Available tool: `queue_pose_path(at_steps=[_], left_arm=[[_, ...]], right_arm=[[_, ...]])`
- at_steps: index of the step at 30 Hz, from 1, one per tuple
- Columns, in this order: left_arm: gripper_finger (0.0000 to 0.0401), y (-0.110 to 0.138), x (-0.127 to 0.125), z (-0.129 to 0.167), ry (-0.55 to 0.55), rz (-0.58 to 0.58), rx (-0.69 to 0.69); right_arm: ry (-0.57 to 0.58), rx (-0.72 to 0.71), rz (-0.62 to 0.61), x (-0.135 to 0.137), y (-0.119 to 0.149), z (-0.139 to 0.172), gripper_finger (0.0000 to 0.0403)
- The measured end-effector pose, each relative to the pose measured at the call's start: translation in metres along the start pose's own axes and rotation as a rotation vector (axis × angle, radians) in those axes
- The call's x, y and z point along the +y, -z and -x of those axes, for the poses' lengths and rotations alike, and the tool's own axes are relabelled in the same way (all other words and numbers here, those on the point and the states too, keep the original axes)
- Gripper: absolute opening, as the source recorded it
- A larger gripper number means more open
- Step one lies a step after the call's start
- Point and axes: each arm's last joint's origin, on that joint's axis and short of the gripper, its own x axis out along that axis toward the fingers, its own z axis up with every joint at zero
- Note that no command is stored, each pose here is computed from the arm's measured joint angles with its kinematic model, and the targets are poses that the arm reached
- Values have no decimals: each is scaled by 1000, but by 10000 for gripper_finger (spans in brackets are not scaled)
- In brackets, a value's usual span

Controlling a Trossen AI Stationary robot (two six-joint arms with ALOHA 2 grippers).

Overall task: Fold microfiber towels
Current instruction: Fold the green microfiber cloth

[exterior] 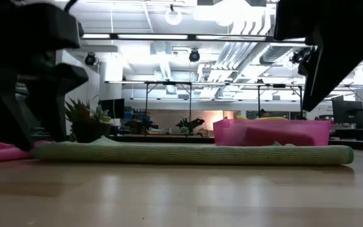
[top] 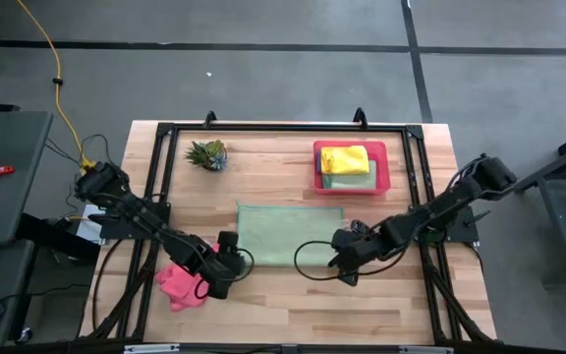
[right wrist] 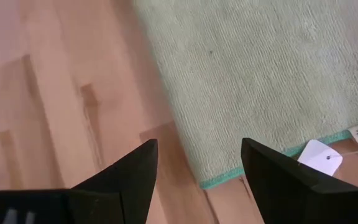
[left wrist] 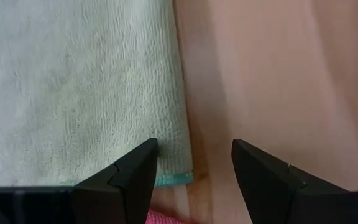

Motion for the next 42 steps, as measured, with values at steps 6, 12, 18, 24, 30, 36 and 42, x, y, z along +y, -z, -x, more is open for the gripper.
queue_pose_path(at_steps=[6,12,18,24,30,36,42], left_arm=[[197,4,-2,-13,-27,-5,36],[182,4,-3,-12,-42,-9,30],[120,4,-3,-12,-36,-5,33],[43,5,-2,-13,-38,8,39],[6,5,-2,-13,-36,18,40],[4,5,-2,-13,-23,20,45],[2,5,-4,-13,20,43,54]], right_arm=[[29,26,42,1,3,-11,224],[14,49,193,4,4,-22,224],[-18,90,399,12,13,-33,224],[10,150,477,19,27,-48,224],[54,169,441,22,35,-59,215],[61,166,415,22,36,-60,171],[76,170,354,21,37,-61,70]])
